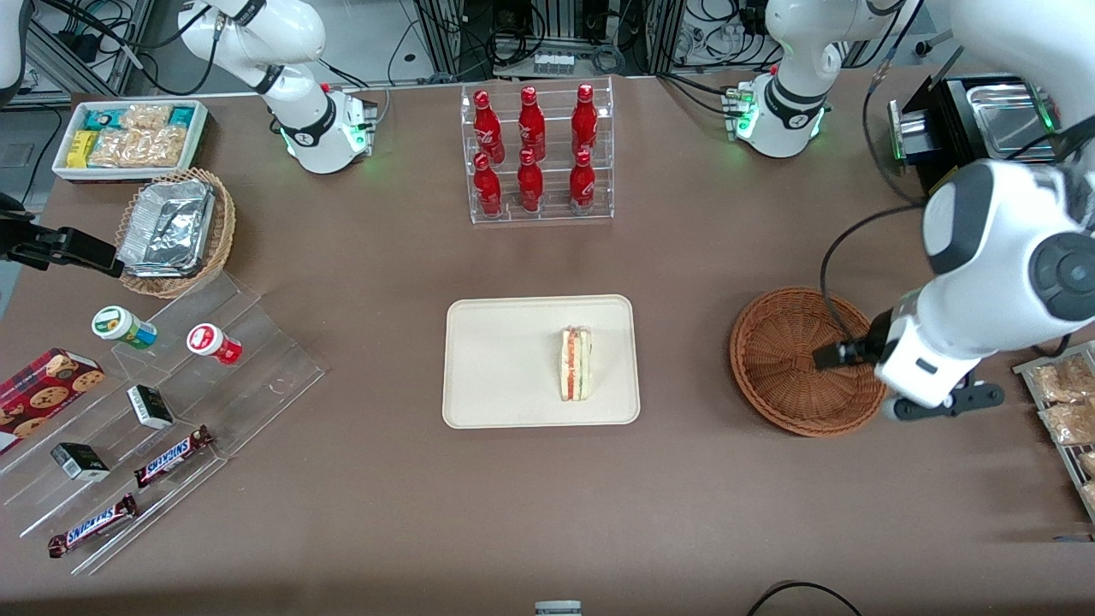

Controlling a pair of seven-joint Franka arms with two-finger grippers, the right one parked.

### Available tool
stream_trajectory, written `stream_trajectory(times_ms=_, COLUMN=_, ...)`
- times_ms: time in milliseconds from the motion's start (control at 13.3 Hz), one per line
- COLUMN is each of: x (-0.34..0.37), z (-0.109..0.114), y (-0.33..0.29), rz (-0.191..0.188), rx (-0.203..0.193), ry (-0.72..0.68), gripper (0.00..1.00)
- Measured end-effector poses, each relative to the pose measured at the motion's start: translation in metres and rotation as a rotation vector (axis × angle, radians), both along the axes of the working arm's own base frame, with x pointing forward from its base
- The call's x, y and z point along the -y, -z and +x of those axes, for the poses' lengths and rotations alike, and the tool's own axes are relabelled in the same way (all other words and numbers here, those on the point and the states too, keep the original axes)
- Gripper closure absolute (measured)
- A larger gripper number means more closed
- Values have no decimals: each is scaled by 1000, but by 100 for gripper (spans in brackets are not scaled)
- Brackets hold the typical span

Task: Place sandwich from basket to tray

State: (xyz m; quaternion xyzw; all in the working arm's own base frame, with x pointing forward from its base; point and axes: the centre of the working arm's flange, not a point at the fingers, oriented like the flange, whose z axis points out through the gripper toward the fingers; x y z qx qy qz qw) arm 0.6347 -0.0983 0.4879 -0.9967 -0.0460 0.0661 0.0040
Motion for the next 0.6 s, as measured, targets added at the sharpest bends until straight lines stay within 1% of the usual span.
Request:
stream_trajectory(times_ms=75, x=0, z=-10, y=-12, rz=6, rx=-22, ry=31, gripper=0)
stream_trajectory(times_ms=225, x=-1, z=-29, y=-38, rz=13, rx=-50, ry=51, gripper=0)
stream_trajectory(times_ms=450, x=-16, z=-57, y=-79, rz=7, rx=-79, ry=54, gripper=0)
stream_trajectory(times_ms=525, x=-22, z=-67, y=-91, rz=11, rx=-90, ry=57, gripper=0)
stream_trajectory(times_ms=600, x=-29, z=-75, y=-102, rz=16, rx=-92, ry=53, gripper=0)
